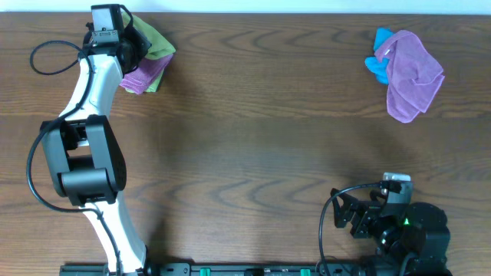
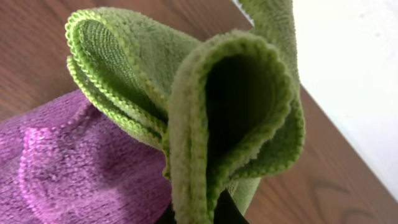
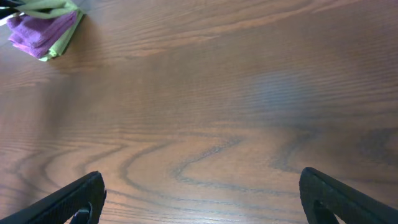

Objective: Fold the cloth
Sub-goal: 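Lower the green cloth onto the pink cloth stack with the left gripper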

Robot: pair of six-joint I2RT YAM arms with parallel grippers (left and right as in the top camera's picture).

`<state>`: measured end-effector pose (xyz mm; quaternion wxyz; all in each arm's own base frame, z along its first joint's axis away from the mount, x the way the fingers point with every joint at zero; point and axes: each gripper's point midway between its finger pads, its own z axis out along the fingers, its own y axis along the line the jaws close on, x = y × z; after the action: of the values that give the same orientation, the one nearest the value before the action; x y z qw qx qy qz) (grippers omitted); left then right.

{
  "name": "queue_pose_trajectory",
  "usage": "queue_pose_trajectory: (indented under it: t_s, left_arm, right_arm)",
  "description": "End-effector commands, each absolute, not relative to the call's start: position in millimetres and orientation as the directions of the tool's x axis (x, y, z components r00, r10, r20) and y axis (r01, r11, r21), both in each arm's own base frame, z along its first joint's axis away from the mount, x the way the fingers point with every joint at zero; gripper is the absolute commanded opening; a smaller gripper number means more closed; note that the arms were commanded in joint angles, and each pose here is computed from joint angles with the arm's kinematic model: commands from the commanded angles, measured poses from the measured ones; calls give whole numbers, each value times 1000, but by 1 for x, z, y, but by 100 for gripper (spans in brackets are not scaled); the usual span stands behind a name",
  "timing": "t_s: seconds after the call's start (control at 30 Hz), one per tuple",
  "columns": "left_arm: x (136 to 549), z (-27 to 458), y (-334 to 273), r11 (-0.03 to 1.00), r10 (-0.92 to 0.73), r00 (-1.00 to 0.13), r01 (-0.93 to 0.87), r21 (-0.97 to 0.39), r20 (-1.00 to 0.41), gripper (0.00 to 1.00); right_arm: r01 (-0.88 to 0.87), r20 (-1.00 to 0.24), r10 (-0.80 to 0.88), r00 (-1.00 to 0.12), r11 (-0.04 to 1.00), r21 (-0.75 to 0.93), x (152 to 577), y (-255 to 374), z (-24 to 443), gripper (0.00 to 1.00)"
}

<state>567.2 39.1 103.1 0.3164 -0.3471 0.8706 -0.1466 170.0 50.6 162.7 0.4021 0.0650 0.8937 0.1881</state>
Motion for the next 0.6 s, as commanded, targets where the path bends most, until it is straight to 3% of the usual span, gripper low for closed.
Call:
queue_pose_trajectory:
  t_s: [0.0,0.33,0.57]
  left_arm:
    - [567,108,45,739,-674,-572,-503,-449,-468,6]
    - [550,105,52,761,-648,-602,-533,-370,-466,6]
    - [550,139,57,795,-603,-588,-493,-353,-539,6]
  right_arm:
    - [-23,-689,285,-667,916,401,170,50,162,99]
    - [-23,-689,285,-667,916,401,170,50,162,99]
    - [-23,-689,285,-667,916,401,170,50,162,99]
